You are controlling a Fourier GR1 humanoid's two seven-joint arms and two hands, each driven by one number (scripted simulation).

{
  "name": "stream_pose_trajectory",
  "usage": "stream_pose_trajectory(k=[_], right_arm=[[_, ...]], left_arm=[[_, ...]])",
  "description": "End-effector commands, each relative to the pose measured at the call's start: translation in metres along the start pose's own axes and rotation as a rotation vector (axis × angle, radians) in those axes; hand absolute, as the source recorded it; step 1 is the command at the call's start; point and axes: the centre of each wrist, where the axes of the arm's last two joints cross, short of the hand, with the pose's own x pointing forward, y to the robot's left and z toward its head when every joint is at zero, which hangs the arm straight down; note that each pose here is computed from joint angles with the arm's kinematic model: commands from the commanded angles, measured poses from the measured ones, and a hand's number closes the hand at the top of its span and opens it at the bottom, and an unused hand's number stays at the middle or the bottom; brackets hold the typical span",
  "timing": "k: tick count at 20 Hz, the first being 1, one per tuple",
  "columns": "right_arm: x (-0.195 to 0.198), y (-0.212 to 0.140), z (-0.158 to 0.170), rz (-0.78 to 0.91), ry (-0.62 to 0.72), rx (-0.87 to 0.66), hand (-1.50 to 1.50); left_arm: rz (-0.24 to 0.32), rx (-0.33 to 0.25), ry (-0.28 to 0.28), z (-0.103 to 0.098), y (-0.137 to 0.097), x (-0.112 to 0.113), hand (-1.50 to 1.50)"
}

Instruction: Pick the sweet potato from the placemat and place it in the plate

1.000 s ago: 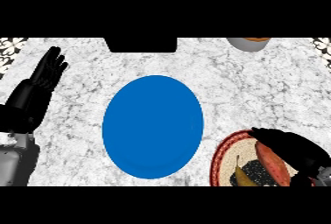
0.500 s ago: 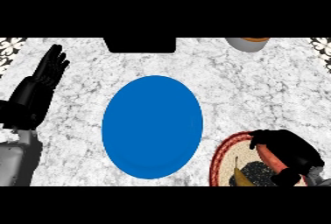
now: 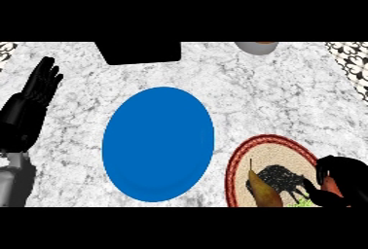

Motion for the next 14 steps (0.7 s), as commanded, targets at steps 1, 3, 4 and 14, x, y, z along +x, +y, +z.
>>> stream_pose_trajectory(k=[1,3,4,14], right_arm=[[-0.019,0.013,0.037,-0.041,0.304,-0.137,1.50],[-0.017,-0.005,0.058,-0.056,0.345,-0.246,1.50],[0.000,-0.005,0.078,-0.087,0.312,-0.264,1.50],[0.084,-0.063,0.170,-0.401,-0.026,-0.529,1.50]], left_arm=[[-0.005,0.031,0.019,0.002,0.006,0.001,0.00],[0.010,0.011,0.006,0.003,0.004,0.003,0.00],[0.004,0.014,-0.006,0.001,0.015,0.008,0.00],[0.022,-0.043,-0.025,-0.009,-0.010,0.021,0.00]])
